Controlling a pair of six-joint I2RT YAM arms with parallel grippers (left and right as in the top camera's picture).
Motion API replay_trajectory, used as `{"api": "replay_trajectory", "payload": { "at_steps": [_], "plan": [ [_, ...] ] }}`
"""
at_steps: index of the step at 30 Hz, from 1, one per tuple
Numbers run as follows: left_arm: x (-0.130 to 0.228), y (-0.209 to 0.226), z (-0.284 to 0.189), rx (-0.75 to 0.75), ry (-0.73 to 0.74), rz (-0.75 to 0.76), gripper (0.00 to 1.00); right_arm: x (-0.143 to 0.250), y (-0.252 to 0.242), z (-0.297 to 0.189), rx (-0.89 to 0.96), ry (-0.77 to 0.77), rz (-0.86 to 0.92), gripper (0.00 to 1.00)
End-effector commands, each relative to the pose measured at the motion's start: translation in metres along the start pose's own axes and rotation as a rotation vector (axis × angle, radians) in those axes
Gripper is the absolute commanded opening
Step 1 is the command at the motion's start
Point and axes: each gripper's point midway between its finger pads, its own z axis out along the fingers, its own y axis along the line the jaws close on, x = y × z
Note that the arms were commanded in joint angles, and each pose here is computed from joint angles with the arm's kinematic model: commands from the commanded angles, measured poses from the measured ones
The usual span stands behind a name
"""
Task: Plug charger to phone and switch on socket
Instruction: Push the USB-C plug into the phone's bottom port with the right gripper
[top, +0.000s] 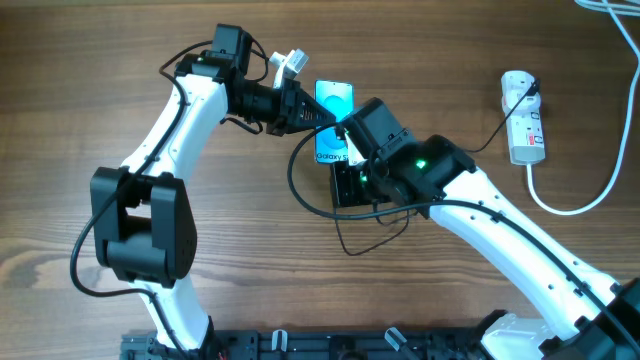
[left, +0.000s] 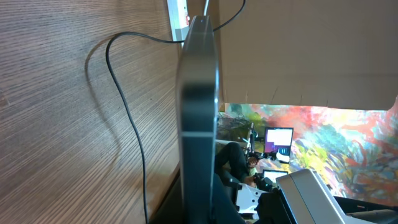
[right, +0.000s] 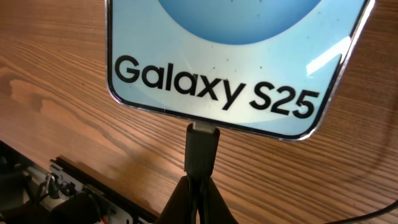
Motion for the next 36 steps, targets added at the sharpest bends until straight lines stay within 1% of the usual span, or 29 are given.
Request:
{"api": "replay_trajectory", "payload": {
  "at_steps": [1,11,18,36],
  "plan": [
    [0.005,-0.020,-0.002,0.044,0.006,0.053,0.04,-0.020,-0.012,-0.003,0.058,-0.079,-0.039,0.04],
    [0.006,-0.020,-0.002,0.043,0.009,0.044,0.04,-0.023,-0.014,-0.004,0.072,-0.093,-0.042,0.05],
    [0.010,-0.018,-0.002,0.035,0.017,0.065,0.04,-0.023,-0.012,-0.004,0.065,-0.090,-0.039,0.04],
    [0.013,-0.021,-0.002,0.054,0.026,0.045,0.04,-0.040,-0.005,-0.011,0.022,-0.145,-0.013,0.05]
  ]
}}
